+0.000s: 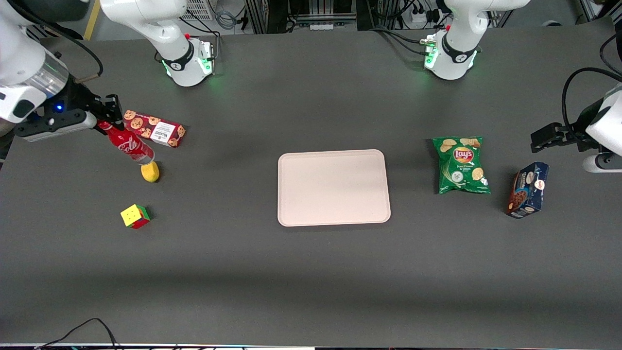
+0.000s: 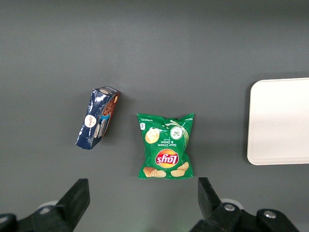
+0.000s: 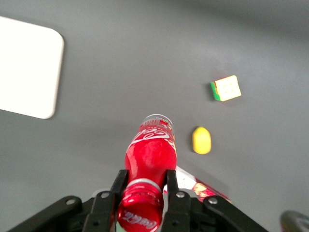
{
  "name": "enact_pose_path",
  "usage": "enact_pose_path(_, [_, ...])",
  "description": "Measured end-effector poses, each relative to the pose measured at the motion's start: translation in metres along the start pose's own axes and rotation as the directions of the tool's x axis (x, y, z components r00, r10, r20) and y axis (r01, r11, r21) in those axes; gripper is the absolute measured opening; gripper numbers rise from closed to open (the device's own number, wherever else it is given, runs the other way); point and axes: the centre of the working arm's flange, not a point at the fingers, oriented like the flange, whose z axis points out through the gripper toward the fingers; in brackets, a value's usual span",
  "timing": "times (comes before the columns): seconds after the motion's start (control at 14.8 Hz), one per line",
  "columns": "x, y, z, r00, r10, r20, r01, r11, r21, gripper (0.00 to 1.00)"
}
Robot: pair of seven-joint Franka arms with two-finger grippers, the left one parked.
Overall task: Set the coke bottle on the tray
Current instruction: 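Carry the bottle over to the white tray with the right gripper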
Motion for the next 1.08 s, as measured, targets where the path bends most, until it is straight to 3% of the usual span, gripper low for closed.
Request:
enact_pose_path(0.2, [0.031, -0.030, -0.033, 0.999, 0.036, -0.015, -0.036, 0.999, 0.040, 0.36])
enact_pose_path(0.47, [0.069, -0.109, -0.035, 0.994, 0.108, -0.016, -0.107, 0.992, 0.067, 0.36])
enact_pose_path(0.61, [0.083, -0.162, -0.023, 0.991, 0.135, 0.006, -0.136, 0.988, 0.076, 0.36])
enact_pose_path(0.81, [0.099, -0.235, 0.011, 0.980, 0.192, 0.045, -0.194, 0.980, 0.052, 0.36])
enact_pose_path(1.08, [0.122, -0.300, 0.065, 0.965, 0.259, 0.052, -0.262, 0.962, 0.071, 0.36])
